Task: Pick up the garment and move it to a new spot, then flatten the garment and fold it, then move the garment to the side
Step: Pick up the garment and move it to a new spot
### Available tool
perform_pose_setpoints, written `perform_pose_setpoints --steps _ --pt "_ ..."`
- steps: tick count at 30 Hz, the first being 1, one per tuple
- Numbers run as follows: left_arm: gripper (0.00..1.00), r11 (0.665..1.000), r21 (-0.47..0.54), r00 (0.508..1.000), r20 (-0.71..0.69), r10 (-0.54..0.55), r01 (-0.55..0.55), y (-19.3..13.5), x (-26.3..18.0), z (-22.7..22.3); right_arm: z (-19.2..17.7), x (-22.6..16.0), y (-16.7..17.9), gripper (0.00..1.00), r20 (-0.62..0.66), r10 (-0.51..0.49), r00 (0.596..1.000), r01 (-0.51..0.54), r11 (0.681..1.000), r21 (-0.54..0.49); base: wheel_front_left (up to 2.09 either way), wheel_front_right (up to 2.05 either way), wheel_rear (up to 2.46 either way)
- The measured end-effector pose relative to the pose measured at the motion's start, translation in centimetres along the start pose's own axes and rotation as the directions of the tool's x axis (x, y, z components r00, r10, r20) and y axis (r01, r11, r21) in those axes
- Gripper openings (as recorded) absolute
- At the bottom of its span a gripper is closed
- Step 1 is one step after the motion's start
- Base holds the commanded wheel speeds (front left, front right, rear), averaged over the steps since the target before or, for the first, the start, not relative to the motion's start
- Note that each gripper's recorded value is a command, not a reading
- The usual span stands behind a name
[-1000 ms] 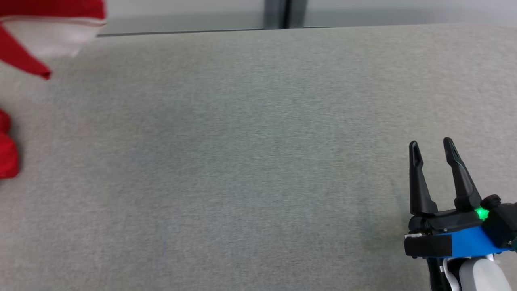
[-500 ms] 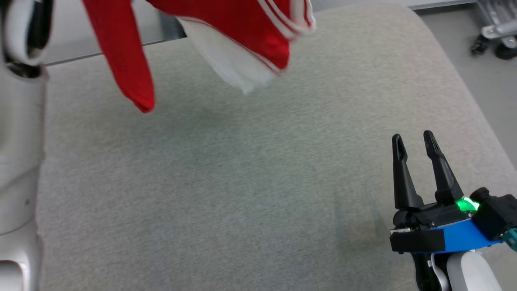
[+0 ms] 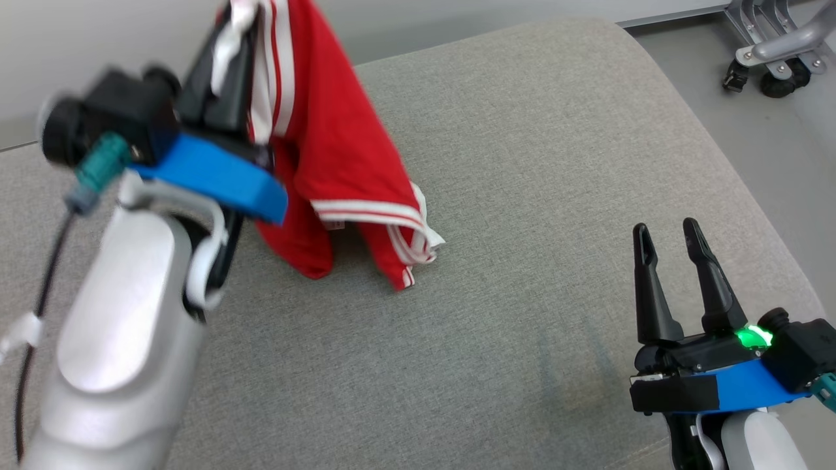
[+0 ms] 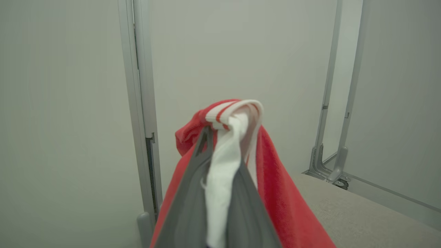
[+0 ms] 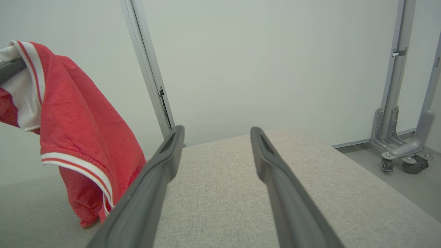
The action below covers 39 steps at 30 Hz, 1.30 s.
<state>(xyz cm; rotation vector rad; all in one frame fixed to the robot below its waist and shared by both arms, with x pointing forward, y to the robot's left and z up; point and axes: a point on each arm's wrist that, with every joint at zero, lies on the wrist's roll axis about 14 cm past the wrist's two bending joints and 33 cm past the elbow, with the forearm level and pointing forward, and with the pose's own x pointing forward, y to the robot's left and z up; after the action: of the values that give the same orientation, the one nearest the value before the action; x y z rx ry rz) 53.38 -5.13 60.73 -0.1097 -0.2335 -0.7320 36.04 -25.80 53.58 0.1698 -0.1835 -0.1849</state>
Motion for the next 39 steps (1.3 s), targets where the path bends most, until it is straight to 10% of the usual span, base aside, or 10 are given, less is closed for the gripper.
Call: perform_pose_setpoints --steps 17,18,19,30,39 --pt "0.00 0.956 -0.221 0.923 -0.372 0.101 -0.194 -4.1 -13.7 -14.3 -0.6 0.9 1.6 1.00 -0.005 0.050 0.999 -0.050 0.999 0.006 0.00 0.00 0.00" --pt "0.17 0.954 -0.223 0.926 -0.360 0.113 -0.203 -3.9 -13.8 -13.9 -0.7 0.9 1.8 1.00 -0.006 0.057 0.998 -0.057 0.998 0.009 0.00 0.00 0.00" --pt "1.00 0.951 -0.224 0.932 -0.340 0.126 -0.211 -3.7 -13.7 -13.2 -0.8 0.8 2.0 1.00 -0.008 0.063 0.998 -0.063 0.998 0.013 0.00 0.00 0.00" --pt "1.00 0.946 -0.130 0.951 -0.136 0.279 -0.296 -0.4 -15.8 -5.2 -0.7 0.7 5.5 1.00 0.005 0.164 0.987 -0.164 0.985 0.049 0.00 0.00 0.00" --pt "1.00 0.859 0.007 0.856 -0.070 0.512 -0.513 5.9 -23.0 -1.6 -0.9 1.0 8.6 1.00 0.006 0.249 0.968 -0.249 0.967 0.060 0.00 0.00 0.00"
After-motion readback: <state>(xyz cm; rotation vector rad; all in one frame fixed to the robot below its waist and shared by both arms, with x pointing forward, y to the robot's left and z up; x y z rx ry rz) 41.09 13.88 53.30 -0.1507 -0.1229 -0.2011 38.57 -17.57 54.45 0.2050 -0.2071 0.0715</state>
